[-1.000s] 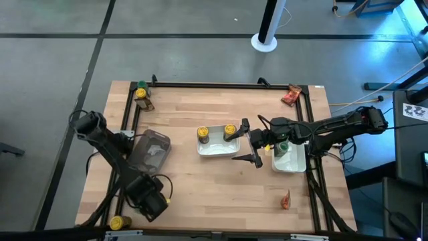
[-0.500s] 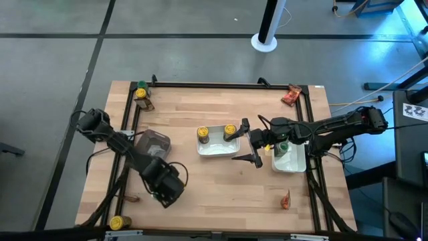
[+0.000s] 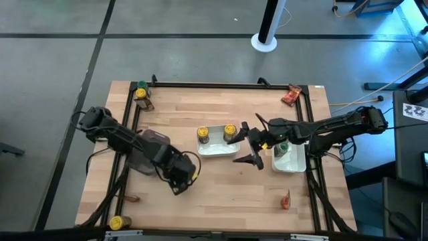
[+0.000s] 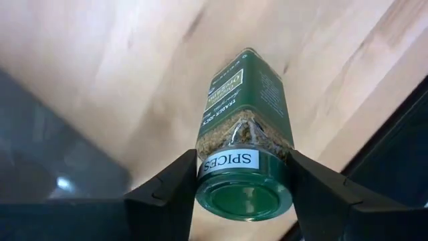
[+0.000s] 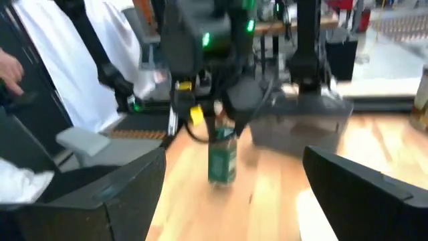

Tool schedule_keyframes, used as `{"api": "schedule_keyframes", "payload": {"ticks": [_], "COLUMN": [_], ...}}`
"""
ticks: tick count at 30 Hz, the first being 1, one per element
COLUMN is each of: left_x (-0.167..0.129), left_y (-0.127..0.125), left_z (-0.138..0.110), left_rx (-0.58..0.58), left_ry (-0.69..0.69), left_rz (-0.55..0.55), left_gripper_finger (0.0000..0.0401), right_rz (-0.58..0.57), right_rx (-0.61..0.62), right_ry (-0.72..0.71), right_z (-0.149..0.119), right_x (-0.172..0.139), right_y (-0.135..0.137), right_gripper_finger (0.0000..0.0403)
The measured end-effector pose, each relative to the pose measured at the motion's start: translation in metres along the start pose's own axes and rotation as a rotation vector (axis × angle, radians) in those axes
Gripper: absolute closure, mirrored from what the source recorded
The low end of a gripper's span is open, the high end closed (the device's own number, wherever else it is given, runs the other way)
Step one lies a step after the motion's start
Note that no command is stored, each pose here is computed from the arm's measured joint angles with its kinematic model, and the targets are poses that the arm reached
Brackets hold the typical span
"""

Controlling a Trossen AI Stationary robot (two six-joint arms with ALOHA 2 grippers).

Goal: Sort spices by type
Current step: Put the bottom green seasoning bottle into the right white bin

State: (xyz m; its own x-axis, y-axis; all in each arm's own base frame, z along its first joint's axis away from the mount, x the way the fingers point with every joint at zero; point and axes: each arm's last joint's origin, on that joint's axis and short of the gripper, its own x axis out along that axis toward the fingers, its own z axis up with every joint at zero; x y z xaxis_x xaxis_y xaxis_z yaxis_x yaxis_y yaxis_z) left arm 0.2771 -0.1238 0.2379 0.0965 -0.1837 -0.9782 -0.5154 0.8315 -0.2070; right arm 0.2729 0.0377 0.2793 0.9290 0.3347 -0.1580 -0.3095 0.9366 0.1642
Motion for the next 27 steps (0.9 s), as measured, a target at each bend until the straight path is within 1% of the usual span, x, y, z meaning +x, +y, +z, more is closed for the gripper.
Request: {"api": "schedule_keyframes", "payload": {"ticks": [3, 9, 12, 16, 21, 24, 27], "left_x": [-0.001, -0.003, -0.005, -0.006, -0.007, -0.007, -0.007], "left_y": [0.004, 0.007, 0.007, 0.004, 0.000, 0.000, 0.000], "left_z": [0.011, 0.024, 0.031, 0.035, 0.037, 0.039, 0.040], "left_rx": [0.049, 0.141, 0.177, 0.218, 0.251, 0.252, 0.255], "left_ry": [-0.045, -0.112, -0.162, -0.220, -0.248, -0.260, -0.274], "left_rz": [-0.010, -0.031, -0.044, -0.062, -0.090, -0.098, -0.097], "left_gripper_finger": [0.0218, 0.0218, 0.0218, 0.0218, 0.0219, 0.0219, 0.0222], "right_rz": [-0.010, -0.059, -0.090, -0.127, -0.115, -0.108, -0.111], "right_rx": [0.013, -0.008, -0.020, -0.015, 0.005, 0.007, 0.006], "right_ry": [0.076, 0.135, 0.165, 0.173, 0.164, 0.138, 0.151], "right_z": [-0.009, -0.026, -0.037, -0.052, -0.074, -0.085, -0.099], "right_x": [0.001, 0.017, 0.026, 0.042, 0.065, 0.076, 0.085], "right_y": [0.007, 0.028, 0.035, 0.040, 0.041, 0.040, 0.037], "right_gripper_finger": [0.0052, 0.0053, 0.0069, 0.0117, 0.0193, 0.0241, 0.0288]}}
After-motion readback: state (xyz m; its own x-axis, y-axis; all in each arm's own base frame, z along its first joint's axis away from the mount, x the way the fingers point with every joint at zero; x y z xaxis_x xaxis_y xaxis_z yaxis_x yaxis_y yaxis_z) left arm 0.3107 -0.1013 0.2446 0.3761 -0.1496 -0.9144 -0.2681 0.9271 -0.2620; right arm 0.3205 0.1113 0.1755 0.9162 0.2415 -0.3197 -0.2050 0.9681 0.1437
